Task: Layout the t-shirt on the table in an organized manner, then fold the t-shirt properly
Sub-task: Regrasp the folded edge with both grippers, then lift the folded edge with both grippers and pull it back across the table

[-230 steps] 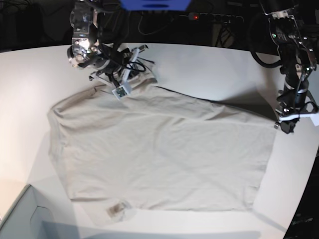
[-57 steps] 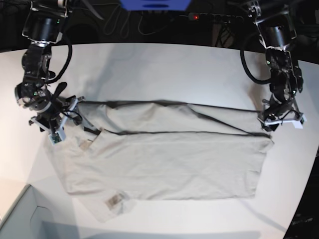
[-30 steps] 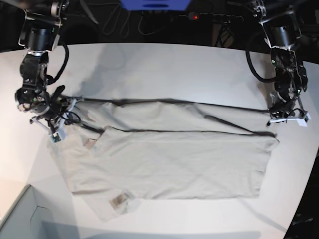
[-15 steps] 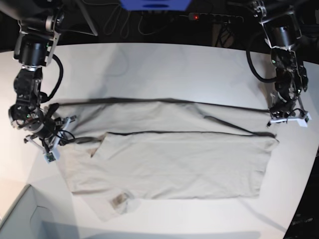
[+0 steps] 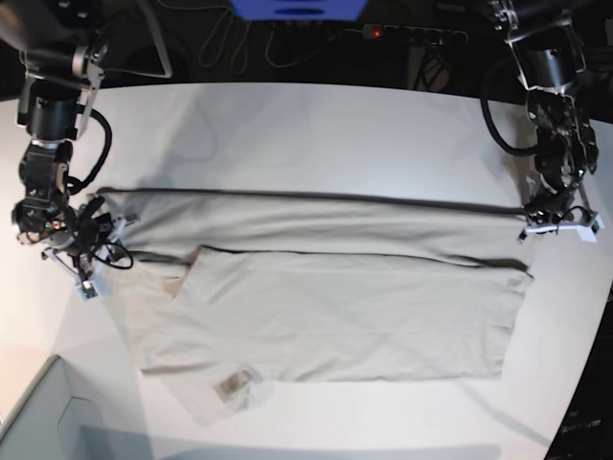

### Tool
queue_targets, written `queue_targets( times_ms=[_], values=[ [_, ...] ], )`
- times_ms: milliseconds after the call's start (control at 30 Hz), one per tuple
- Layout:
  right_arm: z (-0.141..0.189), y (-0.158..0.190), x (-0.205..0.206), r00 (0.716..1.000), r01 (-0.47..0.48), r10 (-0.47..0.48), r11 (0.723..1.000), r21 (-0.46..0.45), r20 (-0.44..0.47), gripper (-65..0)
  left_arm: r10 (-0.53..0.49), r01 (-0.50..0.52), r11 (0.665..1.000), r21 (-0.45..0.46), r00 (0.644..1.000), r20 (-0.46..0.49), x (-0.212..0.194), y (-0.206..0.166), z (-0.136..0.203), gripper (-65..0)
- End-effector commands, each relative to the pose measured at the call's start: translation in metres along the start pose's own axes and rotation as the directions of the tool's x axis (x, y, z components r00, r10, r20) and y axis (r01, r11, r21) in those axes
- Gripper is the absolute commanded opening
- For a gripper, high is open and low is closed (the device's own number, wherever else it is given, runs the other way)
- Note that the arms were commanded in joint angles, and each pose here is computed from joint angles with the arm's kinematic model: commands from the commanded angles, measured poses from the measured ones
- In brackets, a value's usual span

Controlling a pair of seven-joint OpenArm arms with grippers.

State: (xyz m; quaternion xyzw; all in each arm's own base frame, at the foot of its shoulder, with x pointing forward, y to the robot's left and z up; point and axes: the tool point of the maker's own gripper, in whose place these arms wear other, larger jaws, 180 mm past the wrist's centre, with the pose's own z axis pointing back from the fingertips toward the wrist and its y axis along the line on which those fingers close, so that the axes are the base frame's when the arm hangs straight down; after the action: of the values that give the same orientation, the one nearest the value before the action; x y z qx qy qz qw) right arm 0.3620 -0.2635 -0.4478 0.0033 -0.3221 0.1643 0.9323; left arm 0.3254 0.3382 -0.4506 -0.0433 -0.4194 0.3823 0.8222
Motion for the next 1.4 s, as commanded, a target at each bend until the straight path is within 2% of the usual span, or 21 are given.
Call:
queue_targets(
  times_ms=[0, 133, 300, 367, 467, 567, 733, 1000, 1067, 1133, 1233, 1267, 1367],
  values=[
    [0.006, -0.013, 0.018, 0.999, -0.009, 0.01, 1.0, -0.024, 0.047, -53.3, -0.009, 0.01, 1.0, -0.013, 0.998, 0.057, 0.023, -0.005, 0.001, -64.9],
    [0.015, -0.018, 0.017, 0.998, -0.014, 0.017, 0.999, -0.048, 0.063, -47.4, -0.013, 0.013, 1.0, -0.006, 0.999, 0.05, 0.019, -0.001, 0.002, -64.9],
    [0.047, -0.024, 0.034, 0.985, 0.001, 0.022, 0.991, -0.134, 0.172, -37.2, -0.018, 0.018, 1.0, 0.005, 0.999, 0.038, 0.012, 0.007, 0.004, -64.9],
    [0.058, -0.024, 0.025, 0.984, 0.006, 0.022, 0.987, -0.16, 0.178, -32.8, -0.023, 0.023, 1.0, 0.0, 0.999, 0.047, 0.014, 0.005, 0.007, -64.9],
    [0.059, -0.007, 0.002, 0.989, 0.0, 0.02, 0.99, -0.142, 0.145, -28.1, -0.03, 0.03, 1.0, 0.0, 0.998, 0.048, 0.013, 0.007, 0.01, -64.9],
    [0.053, 0.008, -0.021, 0.994, 0.02, -0.008, 0.994, -0.108, 0.112, -27.3, -0.03, 0.03, 1.0, 0.001, 0.998, 0.047, 0.013, 0.007, 0.01, -64.9],
    [0.041, 0.014, -0.049, 0.997, 0.064, -0.06, 0.995, -0.073, 0.047, -27.3, -0.03, 0.03, 1.0, 0.002, 0.998, 0.046, 0.012, 0.008, 0.01, -64.9],
    [0.03, 0.003, -0.079, 0.994, 0.099, -0.101, 0.994, -0.056, -0.039, -27.6, -0.029, 0.029, 1.0, 0.006, 0.999, 0.04, 0.01, 0.01, 0.009, -64.9],
    [0.029, 0.003, -0.084, 0.993, 0.101, -0.103, 0.994, -0.052, -0.052, -30.5, -0.03, 0.029, 1.0, 0.007, 0.999, 0.039, 0.009, 0.01, 0.01, -64.9],
    [0.03, 0.004, -0.086, 0.993, 0.096, -0.099, 0.994, -0.05, -0.058, -39.2, -0.034, 0.034, 0.999, 0.014, 0.999, 0.031, 0.005, 0.015, 0.011, -64.9],
    [0.031, 0.002, -0.085, 0.994, 0.096, -0.099, 0.994, -0.056, -0.053, -61.9, -0.037, 0.036, 0.999, 0.016, 0.999, 0.031, 0.004, 0.016, 0.012, -64.9],
    [0.031, 0.001, -0.086, 0.993, 0.094, -0.098, 0.994, -0.057, -0.06, -65.0, -0.037, 0.036, 0.999, 0.016, 0.999, 0.029, 0.004, 0.016, 0.012, -64.9],
    [0.035, -0.007, -0.082, 0.995, 0.081, -0.085, 0.994, -0.072, -0.053, -64.7, -0.042, 0.042, 0.999, 0.022, 0.999, 0.025, 0.001, 0.021, 0.015, -64.9]
  ],
)
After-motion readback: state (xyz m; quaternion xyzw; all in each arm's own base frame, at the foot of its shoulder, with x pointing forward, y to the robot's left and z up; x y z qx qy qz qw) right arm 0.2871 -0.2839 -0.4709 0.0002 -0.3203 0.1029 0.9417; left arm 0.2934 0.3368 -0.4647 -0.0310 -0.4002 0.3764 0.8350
